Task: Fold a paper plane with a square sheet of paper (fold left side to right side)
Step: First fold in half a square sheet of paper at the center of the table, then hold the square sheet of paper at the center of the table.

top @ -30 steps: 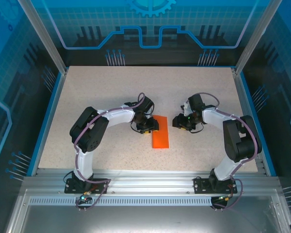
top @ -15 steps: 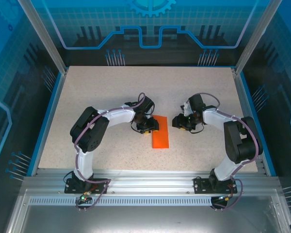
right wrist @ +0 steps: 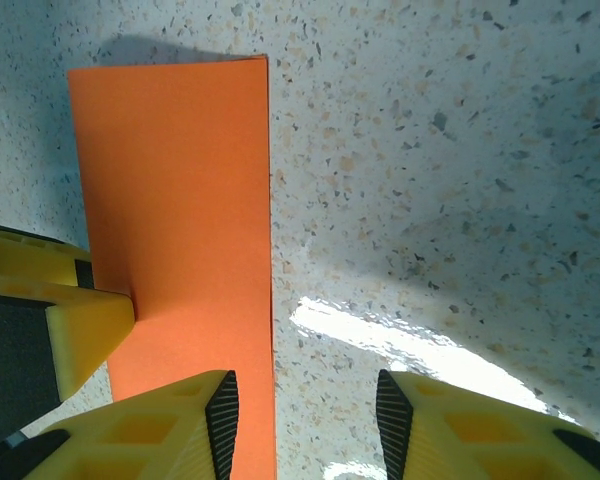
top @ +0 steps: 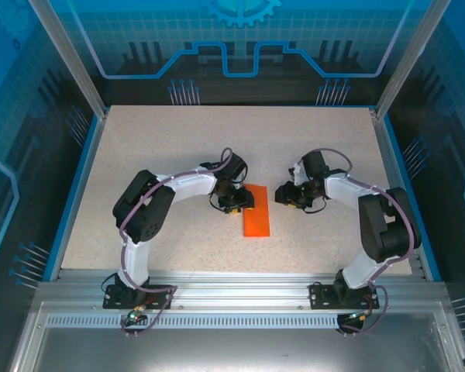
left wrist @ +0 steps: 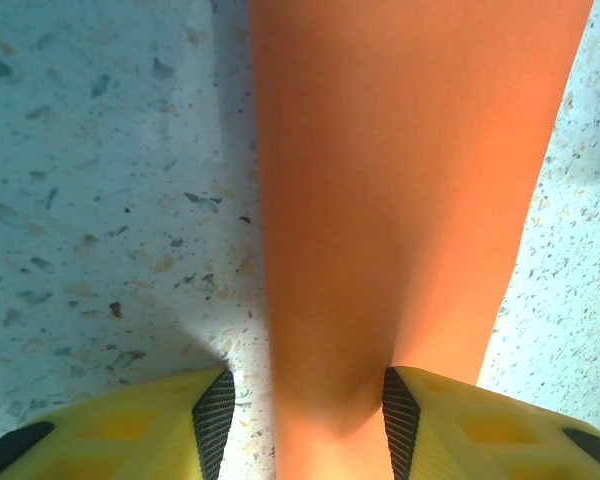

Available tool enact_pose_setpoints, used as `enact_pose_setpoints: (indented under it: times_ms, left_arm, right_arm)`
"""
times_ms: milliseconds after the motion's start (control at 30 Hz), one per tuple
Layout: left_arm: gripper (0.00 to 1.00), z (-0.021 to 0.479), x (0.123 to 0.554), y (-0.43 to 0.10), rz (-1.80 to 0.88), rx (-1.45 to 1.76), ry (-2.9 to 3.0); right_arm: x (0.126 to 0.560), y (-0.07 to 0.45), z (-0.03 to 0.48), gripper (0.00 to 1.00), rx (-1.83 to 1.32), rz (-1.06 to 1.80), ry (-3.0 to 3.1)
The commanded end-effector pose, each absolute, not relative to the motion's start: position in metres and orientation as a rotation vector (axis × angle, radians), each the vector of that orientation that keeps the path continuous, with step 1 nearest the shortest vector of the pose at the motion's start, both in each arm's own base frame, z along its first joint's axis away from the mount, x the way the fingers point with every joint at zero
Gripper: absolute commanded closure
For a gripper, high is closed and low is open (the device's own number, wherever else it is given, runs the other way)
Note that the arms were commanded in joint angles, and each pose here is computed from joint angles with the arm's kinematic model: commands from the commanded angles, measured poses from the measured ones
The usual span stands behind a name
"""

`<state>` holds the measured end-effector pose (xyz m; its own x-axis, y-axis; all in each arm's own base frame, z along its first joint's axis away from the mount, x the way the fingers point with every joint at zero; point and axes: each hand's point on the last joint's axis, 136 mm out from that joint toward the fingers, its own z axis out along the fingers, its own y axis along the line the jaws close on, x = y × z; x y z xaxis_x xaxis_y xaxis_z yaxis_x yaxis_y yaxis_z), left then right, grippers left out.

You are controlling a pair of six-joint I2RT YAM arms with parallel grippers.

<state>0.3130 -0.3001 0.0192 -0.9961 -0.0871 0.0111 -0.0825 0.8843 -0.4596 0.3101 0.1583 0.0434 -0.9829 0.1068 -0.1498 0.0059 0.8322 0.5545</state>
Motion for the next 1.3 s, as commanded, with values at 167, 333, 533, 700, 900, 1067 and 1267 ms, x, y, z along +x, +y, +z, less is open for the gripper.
enact_pose_setpoints:
  times_ms: [167,333,533,700,900,1067,1267]
  left_arm:
    - [0.51,-0.013,0.306,-0.292,-0.61,-0.151,3.103]
    - [0.51,-0.013,0.306,-0.293,-0.608,-0.149,3.103]
    - [0.51,-0.013,0.306,-0.293,-0.608,-0.148,3.104]
    - [0.51,-0.013,0.306,-0.292,-0.606,-0.148,3.105]
    - [0.51,-0.013,0.306,-0.293,-0.606,-0.146,3.105]
    - [0.51,-0.011,0.306,-0.293,-0.61,-0.143,3.1]
    - [0.5,0.005,0.311,-0.294,-0.61,-0.101,3.069]
  right_arm:
    - [0.306,0.165,0.051,0.57,0.096,0.932,2.822]
    - [0.304,0.183,0.056,0.68,0.068,1.043,2.803]
    - [0.292,0.201,0.042,0.83,0.059,1.105,2.839]
    - [0.285,0.209,0.028,0.84,0.042,1.086,2.9]
    - [0.29,0.211,0.02,0.84,0.042,1.05,2.938]
    - [0.283,0.201,0.005,0.84,0.066,0.944,3.016]
    - [0.274,0.192,-0.013,0.84,0.083,0.868,3.089]
